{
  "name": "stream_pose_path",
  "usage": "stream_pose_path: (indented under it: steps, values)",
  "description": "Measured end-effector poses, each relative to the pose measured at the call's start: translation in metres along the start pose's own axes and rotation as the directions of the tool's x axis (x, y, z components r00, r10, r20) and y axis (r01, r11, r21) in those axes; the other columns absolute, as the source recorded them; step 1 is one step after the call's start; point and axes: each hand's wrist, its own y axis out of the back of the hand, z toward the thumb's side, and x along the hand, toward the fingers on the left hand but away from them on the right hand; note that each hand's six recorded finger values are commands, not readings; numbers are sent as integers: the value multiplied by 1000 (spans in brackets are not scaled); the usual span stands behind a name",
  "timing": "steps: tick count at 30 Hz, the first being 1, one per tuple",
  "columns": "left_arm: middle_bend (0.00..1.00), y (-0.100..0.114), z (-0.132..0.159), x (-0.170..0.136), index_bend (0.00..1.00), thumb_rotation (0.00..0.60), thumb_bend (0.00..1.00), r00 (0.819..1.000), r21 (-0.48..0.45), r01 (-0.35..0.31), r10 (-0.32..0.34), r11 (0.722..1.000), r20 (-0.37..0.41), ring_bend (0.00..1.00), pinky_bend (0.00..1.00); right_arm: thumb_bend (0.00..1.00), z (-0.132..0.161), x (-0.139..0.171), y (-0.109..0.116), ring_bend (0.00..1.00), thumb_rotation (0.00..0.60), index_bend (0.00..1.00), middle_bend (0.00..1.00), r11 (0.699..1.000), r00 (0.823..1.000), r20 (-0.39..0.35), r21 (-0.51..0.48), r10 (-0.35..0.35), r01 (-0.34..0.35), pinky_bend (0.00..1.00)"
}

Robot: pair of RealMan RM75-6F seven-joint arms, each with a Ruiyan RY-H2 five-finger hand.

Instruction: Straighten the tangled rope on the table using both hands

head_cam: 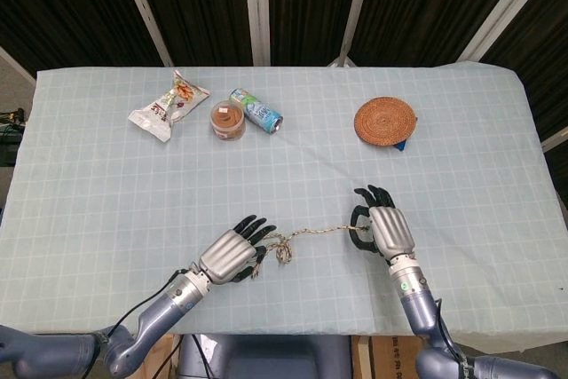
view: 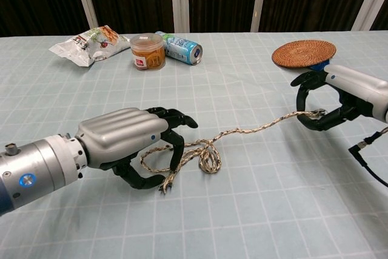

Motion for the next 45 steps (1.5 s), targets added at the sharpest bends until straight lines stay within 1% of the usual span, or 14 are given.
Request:
stream_pose_path:
  steps: [7, 12, 17, 21, 28, 33, 36, 45]
  values:
    - [69, -7, 4, 2, 503, 600, 443, 1000, 3, 20, -20, 1000, 5, 0, 0, 473, -2, -1, 3, 0, 600, 654, 180, 1000, 1000, 6, -2, -8, 8, 0]
    - [70, -11, 7, 5, 503, 600, 443, 1000, 2, 23, -23, 1000, 8, 0, 0, 473, -3, 0, 5, 0, 600, 653, 180, 1000, 1000, 8, -3, -10, 10, 0]
    - [96, -14, 10, 8, 561, 600, 477, 1000, 5, 26, -26, 1000, 7, 0, 0, 473, -3, 0, 7, 0, 600, 654, 180, 1000, 1000, 8, -1, -13, 13, 0]
    - [120, -14, 11, 8, 603, 600, 489, 1000, 7, 17, -17, 1000, 5, 0, 0, 473, -4, 0, 8, 0, 600, 653, 180, 1000, 1000, 9, -1, -15, 15, 0]
    - [128, -8, 4, 4, 618, 600, 491, 1000, 19, 3, -3, 1000, -9, 0, 0, 472, -6, 1, 12, 0, 600, 653, 180, 1000, 1000, 15, -6, -23, 23, 0]
    - [129, 3, -7, -2, 621, 600, 491, 999, 23, -20, 21, 1000, -28, 0, 0, 473, -8, 1, 19, 0, 600, 653, 180, 999, 999, 18, -5, -36, 36, 0]
    - [129, 13, -13, -5, 623, 600, 491, 998, 24, -41, 42, 999, -37, 0, 0, 472, -9, 1, 24, 0, 600, 653, 180, 999, 999, 21, -6, -47, 48, 0]
    - [129, 56, -40, -23, 629, 600, 491, 989, 31, -126, 128, 991, -75, 0, 0, 472, -22, 1, 47, 0, 600, 653, 180, 996, 994, 51, -6, -93, 93, 0]
